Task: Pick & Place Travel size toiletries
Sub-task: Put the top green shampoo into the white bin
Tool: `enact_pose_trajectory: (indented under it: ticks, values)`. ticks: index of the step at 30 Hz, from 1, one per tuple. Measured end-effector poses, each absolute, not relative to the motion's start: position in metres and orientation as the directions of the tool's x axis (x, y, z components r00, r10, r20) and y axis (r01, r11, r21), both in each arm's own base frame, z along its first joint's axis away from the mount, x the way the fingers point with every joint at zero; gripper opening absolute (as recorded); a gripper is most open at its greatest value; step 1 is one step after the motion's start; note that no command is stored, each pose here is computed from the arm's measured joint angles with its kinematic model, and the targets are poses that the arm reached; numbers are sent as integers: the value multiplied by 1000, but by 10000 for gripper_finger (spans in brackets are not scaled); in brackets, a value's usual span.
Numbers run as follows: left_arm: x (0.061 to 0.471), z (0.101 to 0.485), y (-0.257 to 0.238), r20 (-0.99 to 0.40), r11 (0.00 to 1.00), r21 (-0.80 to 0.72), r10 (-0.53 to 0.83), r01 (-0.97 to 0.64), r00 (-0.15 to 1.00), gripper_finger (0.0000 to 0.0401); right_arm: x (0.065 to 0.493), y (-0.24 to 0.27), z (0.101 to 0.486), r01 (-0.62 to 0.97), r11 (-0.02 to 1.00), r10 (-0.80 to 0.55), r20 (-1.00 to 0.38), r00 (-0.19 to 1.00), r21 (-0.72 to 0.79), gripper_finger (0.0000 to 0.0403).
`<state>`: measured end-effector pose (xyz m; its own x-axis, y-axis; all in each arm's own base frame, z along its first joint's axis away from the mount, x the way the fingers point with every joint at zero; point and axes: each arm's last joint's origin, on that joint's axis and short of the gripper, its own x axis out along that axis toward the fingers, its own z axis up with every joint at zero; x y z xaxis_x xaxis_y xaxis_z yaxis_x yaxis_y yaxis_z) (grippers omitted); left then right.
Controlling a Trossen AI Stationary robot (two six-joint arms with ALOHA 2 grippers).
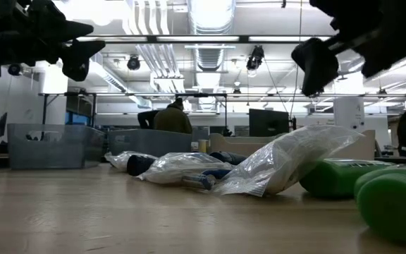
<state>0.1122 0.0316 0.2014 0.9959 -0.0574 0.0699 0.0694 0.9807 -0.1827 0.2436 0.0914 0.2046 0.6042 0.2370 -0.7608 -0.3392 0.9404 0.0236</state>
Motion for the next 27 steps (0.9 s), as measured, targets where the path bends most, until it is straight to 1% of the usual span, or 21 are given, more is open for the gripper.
enact_pose_trajectory:
  ticks: [4, 13, 19, 22, 27]
  values:
    - [112, 201, 32, 70, 981, -183, -57, 69, 996, 198, 248, 93, 195, -403, 914, 226, -783, 579, -34, 363]
    - [112, 201, 32, 69, 981, -183, -58, 69, 996, 198, 248, 93, 162, -493, 864, 177, -857, 485, -100, 363]
    - [112, 201, 32, 69, 981, -183, -57, 69, 996, 198, 243, 91, 148, -510, 853, 162, -873, 460, -110, 363]
    - [112, 201, 32, 69, 981, -183, -58, 69, 996, 198, 241, 89, 144, -528, 837, 145, -871, 469, -144, 363]
    - [112, 201, 32, 68, 981, -184, -57, 69, 996, 198, 238, 88, 136, -539, 828, 143, -871, 470, -154, 363]
